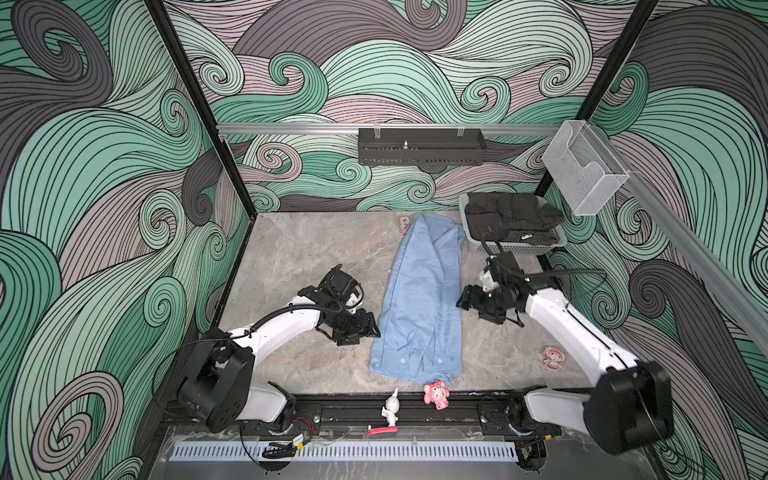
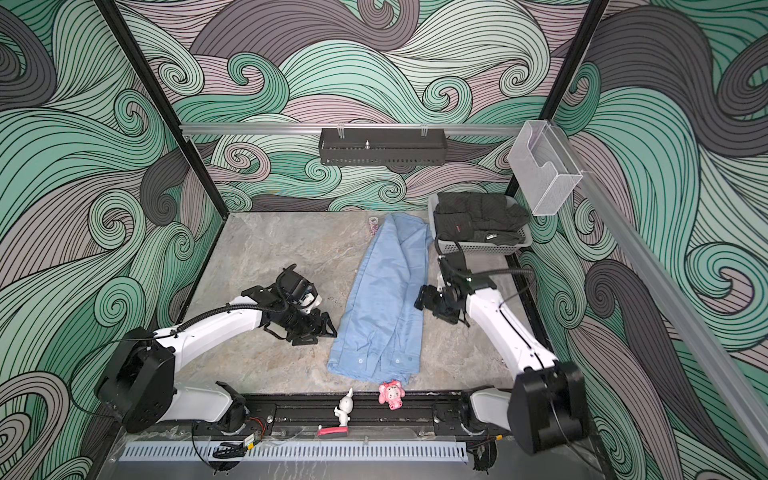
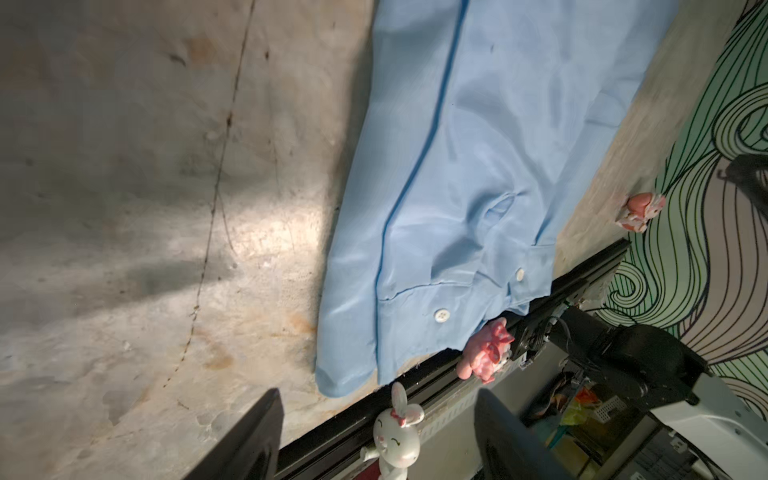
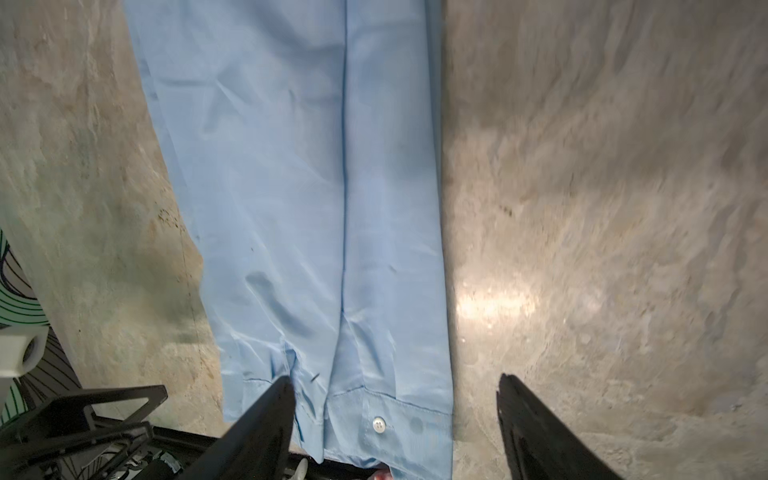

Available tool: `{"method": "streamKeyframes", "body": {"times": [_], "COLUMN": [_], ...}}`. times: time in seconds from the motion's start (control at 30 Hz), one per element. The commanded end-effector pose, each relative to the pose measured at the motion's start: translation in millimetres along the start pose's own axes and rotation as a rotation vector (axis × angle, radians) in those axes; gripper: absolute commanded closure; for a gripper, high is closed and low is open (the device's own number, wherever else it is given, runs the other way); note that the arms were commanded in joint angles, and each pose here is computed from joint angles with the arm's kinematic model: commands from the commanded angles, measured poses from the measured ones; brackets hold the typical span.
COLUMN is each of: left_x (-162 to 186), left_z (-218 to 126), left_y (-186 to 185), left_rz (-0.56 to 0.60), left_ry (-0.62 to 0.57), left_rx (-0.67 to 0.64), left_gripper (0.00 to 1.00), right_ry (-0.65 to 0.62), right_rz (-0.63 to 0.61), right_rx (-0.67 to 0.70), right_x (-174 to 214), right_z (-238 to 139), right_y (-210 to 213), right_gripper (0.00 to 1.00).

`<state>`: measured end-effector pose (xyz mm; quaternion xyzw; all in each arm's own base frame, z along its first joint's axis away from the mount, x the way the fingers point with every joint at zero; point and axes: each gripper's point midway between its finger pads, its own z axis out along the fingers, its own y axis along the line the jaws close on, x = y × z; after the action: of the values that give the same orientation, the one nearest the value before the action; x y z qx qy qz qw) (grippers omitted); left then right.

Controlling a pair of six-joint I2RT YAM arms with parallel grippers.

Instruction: Fold and stack the long sleeve shirts

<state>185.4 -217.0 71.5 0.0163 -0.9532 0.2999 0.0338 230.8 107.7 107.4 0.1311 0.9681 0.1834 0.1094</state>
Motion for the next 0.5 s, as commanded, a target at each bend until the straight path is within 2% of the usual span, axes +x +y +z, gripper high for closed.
{"method": "streamKeyframes", "body": {"times": [0.0, 0.2, 0.47], "left_x": [7, 19, 25], "left_z": [8, 27, 58], "left_y": [-4, 10, 23], "left_rz": [0.012, -0.024, -0.071], "left_ry": [0.018, 0.062, 0.156], "left_rx": [0.087, 0.114, 0.135], "left_gripper": [0.25, 0.25, 0.25], "right_ry": [-0.028, 0.019, 0.076], "right_rz": [0.124, 0.199, 0.206], "right_rx": [-0.078, -0.074, -0.113], "right_x": [30, 85, 105], "right_z": [4, 28, 57], "right_y": [2, -24, -18], "right_gripper": [0.23, 0.23, 0.24]}}
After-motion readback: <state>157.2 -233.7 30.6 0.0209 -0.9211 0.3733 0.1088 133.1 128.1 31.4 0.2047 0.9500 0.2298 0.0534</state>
